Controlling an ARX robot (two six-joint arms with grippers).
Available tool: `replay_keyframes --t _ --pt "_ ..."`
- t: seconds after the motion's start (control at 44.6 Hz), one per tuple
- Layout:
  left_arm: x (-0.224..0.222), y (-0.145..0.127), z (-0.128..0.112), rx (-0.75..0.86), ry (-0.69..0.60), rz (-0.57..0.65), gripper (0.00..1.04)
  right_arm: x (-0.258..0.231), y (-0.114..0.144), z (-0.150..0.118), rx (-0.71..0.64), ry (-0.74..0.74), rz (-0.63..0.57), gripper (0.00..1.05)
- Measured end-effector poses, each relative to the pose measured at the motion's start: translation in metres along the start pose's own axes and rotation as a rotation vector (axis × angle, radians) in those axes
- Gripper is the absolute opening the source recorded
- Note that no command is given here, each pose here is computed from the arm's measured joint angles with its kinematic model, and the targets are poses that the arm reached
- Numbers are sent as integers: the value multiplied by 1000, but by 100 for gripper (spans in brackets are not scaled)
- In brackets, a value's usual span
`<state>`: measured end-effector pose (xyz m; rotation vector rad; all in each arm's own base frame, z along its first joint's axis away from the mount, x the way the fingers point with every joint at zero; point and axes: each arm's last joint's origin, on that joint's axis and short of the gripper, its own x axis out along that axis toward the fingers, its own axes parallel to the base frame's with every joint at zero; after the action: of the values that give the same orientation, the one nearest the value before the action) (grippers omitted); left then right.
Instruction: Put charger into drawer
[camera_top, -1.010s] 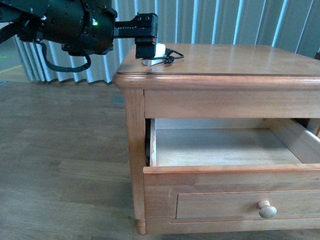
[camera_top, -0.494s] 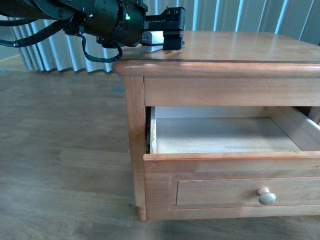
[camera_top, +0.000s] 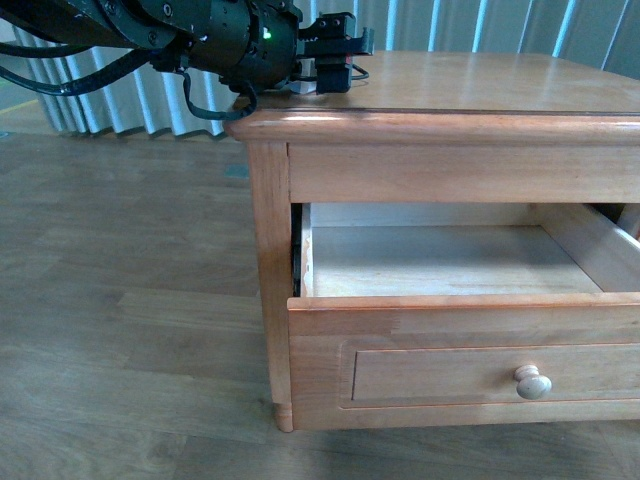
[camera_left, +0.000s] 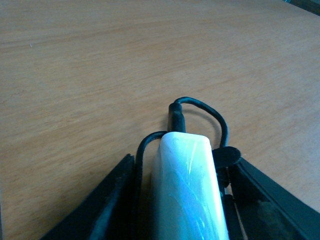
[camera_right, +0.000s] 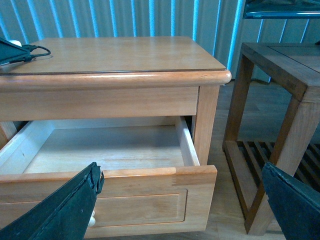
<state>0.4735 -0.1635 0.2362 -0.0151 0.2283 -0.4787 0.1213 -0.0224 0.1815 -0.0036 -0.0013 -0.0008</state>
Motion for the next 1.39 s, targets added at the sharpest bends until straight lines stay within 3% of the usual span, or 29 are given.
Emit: replay_keyframes --t 0.067,0.18,0.269,0.539,0.83,1.055,1.391 --pt "1 -1 0 -9 -3 -5 46 0 0 0 0 0 0 96" --pt "1 -2 2 -18 -12 -7 33 0 0 0 0 0 0 96" --pt "1 -3 3 -21 -23 -11 28 0 0 0 0 0 0 96" --pt "-10 -22 4 -36 -51 -55 26 0 0 0 0 0 0 96" --pt "-55 -88 30 30 -118 -230 26 0 0 0 0 0 0 96" --pt "-69 -126 7 74 -56 -334 26 0 0 0 0 0 0 96" --pt "-76 -139 -19 81 20 -373 26 0 0 0 0 0 0 96"
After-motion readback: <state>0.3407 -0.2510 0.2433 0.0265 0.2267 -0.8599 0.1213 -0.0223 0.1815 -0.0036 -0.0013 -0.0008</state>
